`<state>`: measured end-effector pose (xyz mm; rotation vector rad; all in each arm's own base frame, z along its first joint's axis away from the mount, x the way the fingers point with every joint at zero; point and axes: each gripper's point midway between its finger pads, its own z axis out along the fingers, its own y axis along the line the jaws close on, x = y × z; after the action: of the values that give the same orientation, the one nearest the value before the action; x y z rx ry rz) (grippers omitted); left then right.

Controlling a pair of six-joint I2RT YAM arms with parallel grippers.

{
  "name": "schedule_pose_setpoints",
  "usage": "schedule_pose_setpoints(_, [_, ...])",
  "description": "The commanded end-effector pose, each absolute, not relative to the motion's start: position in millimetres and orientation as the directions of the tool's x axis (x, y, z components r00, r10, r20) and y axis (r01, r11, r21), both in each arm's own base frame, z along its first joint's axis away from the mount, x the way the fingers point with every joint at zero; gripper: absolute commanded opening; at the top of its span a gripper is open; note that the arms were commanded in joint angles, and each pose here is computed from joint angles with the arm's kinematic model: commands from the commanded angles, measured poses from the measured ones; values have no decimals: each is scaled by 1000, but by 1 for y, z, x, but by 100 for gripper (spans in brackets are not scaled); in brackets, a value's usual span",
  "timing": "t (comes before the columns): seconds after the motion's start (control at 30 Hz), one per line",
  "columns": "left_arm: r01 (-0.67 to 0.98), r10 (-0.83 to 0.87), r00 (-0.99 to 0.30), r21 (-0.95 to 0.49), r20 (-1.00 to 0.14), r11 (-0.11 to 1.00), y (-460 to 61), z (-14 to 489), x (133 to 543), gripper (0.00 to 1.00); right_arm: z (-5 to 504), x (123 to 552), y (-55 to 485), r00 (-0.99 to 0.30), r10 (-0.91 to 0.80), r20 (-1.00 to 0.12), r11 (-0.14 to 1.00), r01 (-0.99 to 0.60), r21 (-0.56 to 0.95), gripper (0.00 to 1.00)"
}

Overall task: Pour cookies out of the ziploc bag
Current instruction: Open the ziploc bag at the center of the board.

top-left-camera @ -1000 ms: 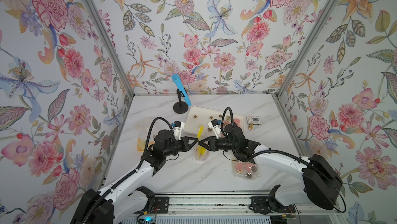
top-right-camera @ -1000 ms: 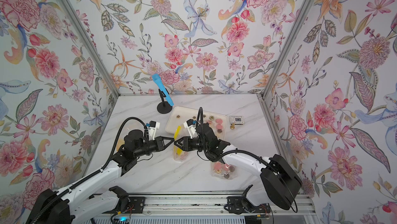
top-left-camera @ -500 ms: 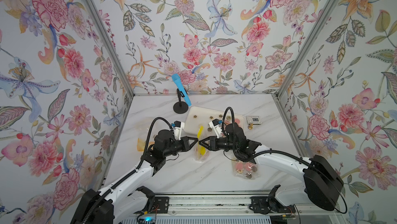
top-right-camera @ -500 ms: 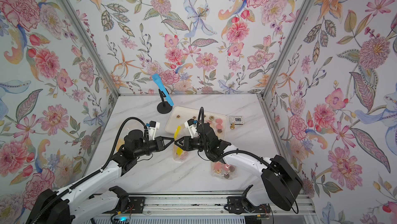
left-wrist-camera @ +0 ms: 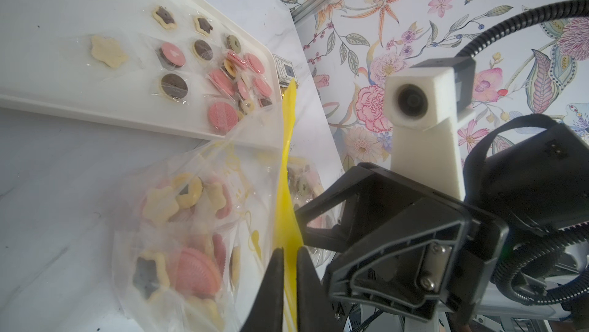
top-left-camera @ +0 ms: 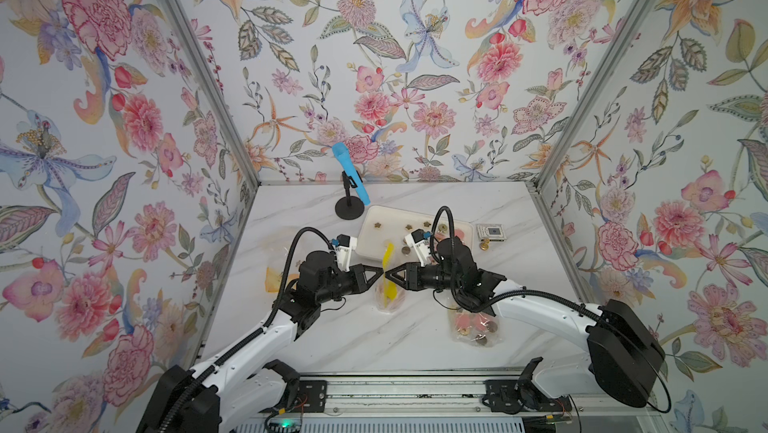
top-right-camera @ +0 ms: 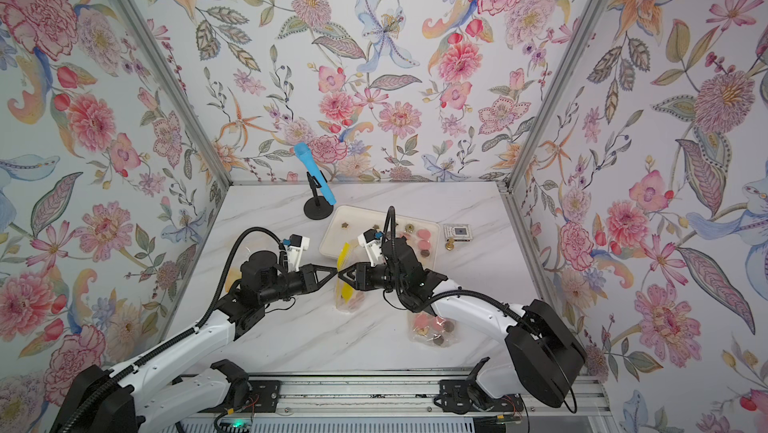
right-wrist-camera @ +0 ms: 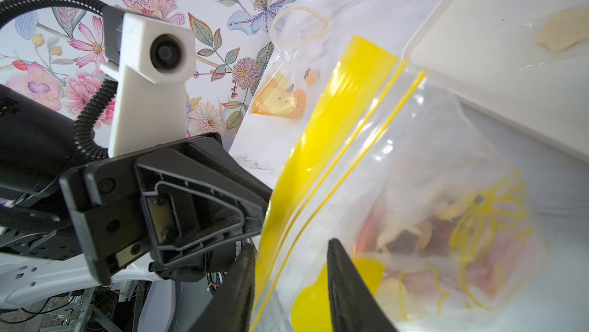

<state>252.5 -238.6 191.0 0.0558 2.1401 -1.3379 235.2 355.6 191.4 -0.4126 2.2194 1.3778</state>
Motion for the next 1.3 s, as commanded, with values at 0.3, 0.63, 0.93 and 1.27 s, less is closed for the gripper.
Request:
schedule_pose_setpoints(0.3, [357, -277, -793, -783, -542, 510, -233, 199, 255, 44, 181, 237, 353, -835, 3, -551, 463, -487, 740, 37])
schedule_pose_setpoints(0.63, [361, -279, -794, -789, -540, 498, -234, 197, 254, 39, 175, 238, 350, -838, 2, -546, 481, -477, 735, 36])
schedule_pose_setpoints(0.93, [360, -279, -796, -791, -537, 495, -233, 195, 252, 27, 176, 243, 339, -839, 38, -543, 503, -453, 736, 36])
schedule_pose_setpoints(1.27, [354, -284, -798, -795, -532, 493, -233, 195, 252, 20, 180, 241, 340, -836, 39, -547, 491, -461, 739, 37])
